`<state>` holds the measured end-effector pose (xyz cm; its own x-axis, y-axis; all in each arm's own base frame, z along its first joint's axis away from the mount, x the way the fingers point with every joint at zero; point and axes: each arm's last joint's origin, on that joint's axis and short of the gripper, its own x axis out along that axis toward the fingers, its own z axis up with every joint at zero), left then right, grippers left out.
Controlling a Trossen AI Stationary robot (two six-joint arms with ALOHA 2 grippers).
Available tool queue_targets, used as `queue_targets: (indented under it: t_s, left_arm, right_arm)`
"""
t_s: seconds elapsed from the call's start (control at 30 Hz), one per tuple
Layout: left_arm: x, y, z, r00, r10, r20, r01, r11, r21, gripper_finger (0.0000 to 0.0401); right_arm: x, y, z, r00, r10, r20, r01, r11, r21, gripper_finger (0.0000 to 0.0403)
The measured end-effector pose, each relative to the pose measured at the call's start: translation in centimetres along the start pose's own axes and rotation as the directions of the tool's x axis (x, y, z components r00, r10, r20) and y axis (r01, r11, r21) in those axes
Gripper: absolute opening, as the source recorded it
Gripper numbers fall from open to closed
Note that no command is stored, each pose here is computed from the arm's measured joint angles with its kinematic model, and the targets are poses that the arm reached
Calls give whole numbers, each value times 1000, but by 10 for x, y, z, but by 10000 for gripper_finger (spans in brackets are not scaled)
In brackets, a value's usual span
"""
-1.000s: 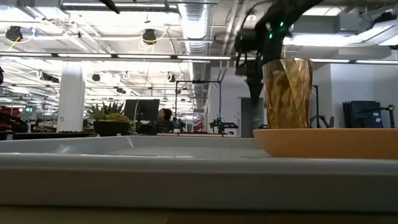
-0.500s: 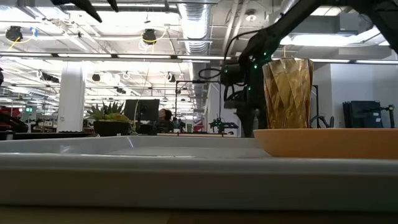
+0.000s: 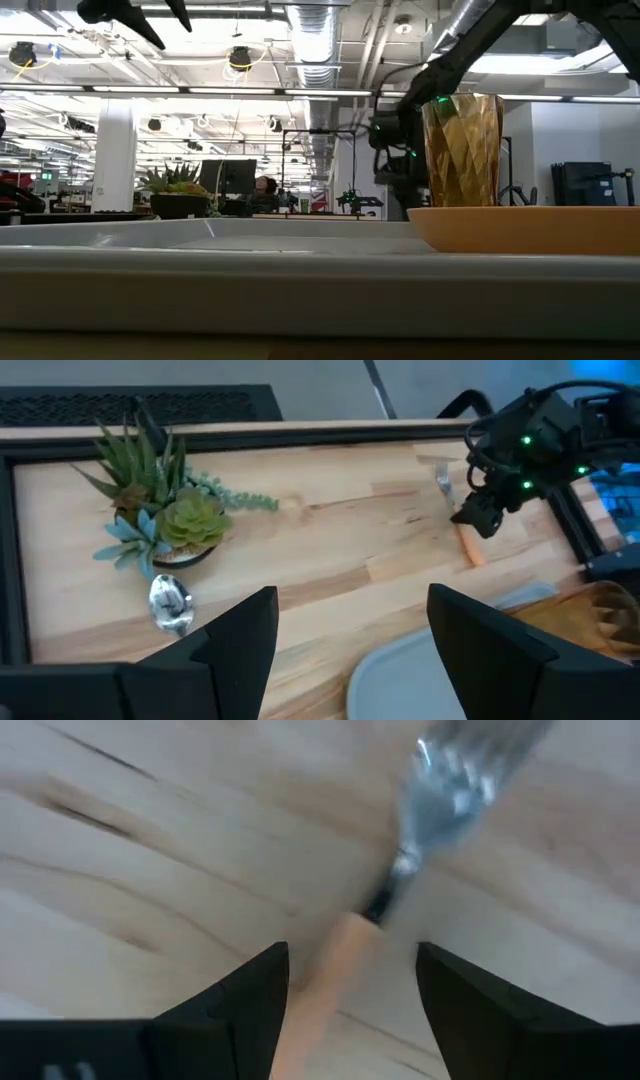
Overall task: Pick and place plate/cup/fork/spoon on tray
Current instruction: Put the orange fork on the gray tray to the left of the orange plate
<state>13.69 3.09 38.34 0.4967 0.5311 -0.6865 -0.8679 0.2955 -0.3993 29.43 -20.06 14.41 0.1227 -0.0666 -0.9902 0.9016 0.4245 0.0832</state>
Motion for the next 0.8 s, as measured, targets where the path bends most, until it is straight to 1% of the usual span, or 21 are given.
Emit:
queue_targets:
  t_s: [0.13, 0.23, 0.33, 0.53, 0.6, 0.63, 0.8]
  left_arm:
    - [1, 0, -1, 1000, -2, -4, 2, 1000, 0, 242]
    - [1, 0, -1, 1000, -2, -3, 2, 1000, -2, 242]
    - [1, 0, -1, 1000, 1, 2, -1, 1000, -5, 242]
    - [2, -1, -1, 1000, 5, 2, -5, 1000, -2, 242]
    - [3, -1, -1, 1000, 8, 4, -8, 1000, 0, 242]
    - [3, -1, -1, 1000, 13, 12, -13, 1000, 0, 242]
    - [3, -3, 1, 999, 8, 47, -8, 1000, -11, 242]
  right_arm:
    - [9, -3, -6, 1000, 26, 13, -26, 1000, 9, 243]
    - [10, -1, -7, 1000, 24, 12, -24, 1000, 11, 227]
    - [11, 1, -9, 1000, 3, 24, -3, 1000, 30, 186]
    - [11, 0, -9, 1000, -4, 20, 3, 999, 35, 66]
    - [11, 0, -9, 1000, 0, 17, 0, 999, 34, 35]
    - [11, 0, -9, 1000, 2, 16, -2, 999, 34, 25]
    - [9, 2, -8, 1000, 11, 10, -11, 999, 34, 24]
